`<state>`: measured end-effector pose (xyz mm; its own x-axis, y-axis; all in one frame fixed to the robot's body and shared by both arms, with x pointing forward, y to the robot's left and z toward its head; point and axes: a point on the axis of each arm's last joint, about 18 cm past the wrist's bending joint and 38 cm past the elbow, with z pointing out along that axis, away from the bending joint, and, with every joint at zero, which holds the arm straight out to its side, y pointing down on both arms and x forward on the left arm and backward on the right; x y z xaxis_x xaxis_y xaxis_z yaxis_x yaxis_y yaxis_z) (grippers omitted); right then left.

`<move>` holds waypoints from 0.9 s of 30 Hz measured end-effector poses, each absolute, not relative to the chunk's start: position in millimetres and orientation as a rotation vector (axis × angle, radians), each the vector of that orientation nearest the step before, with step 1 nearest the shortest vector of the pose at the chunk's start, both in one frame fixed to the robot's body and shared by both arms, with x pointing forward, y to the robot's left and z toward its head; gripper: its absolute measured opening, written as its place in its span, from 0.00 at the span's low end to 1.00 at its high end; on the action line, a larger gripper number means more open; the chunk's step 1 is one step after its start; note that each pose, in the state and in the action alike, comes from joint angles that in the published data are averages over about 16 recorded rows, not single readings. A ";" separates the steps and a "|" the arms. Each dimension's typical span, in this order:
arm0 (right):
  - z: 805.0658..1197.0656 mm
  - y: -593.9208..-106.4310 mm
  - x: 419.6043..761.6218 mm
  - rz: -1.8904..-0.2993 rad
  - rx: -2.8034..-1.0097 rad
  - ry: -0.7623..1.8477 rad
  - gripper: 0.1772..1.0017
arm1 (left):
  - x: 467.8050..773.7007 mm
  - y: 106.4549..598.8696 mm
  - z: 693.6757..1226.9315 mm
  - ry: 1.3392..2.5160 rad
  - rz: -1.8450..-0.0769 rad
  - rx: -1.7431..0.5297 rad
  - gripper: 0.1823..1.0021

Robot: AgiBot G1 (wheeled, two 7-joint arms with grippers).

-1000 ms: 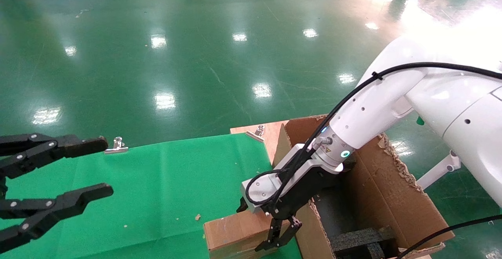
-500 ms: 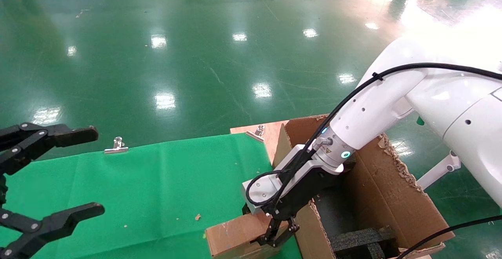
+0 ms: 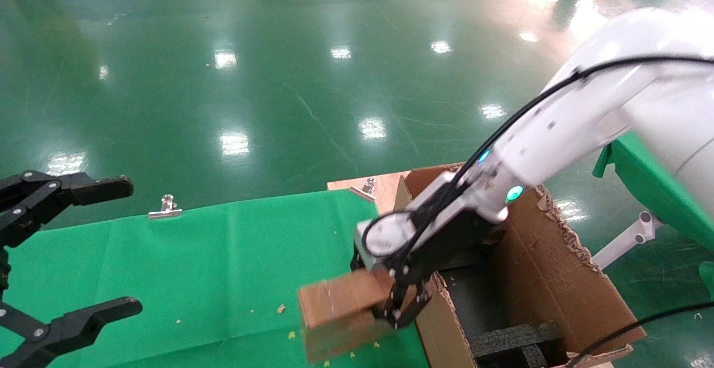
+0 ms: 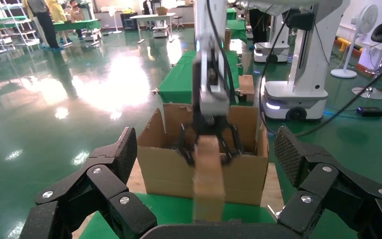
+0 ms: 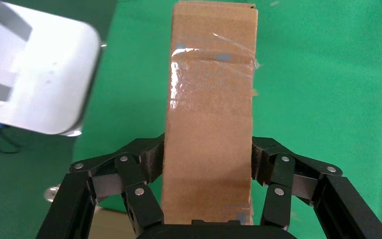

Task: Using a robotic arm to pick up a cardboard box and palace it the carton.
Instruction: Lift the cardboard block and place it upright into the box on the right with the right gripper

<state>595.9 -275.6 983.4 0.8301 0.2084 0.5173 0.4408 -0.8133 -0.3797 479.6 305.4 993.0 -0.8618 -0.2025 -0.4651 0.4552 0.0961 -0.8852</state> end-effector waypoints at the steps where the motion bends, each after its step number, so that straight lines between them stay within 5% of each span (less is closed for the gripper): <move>1: 992.4 -277.8 593.6 -0.657 -2.505 -0.480 0.22 | 479.6 305.4 993.0 1.903 -1.817 0.247 0.97; 13: 1084.4 -316.3 559.1 -0.932 -2.396 -0.481 0.19 | 479.6 305.4 993.0 1.903 -1.817 0.247 1.00; 27: 1112.7 -415.5 516.8 -1.139 -2.421 -0.262 0.18 | 479.6 305.4 993.0 1.903 -1.817 0.247 1.00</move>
<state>516.8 -415.5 1112.7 0.6409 -0.0184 0.7674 0.3523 -0.8812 -0.3154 479.6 305.4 993.0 -0.8618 -0.2025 -0.4651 0.4552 0.0961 -0.8852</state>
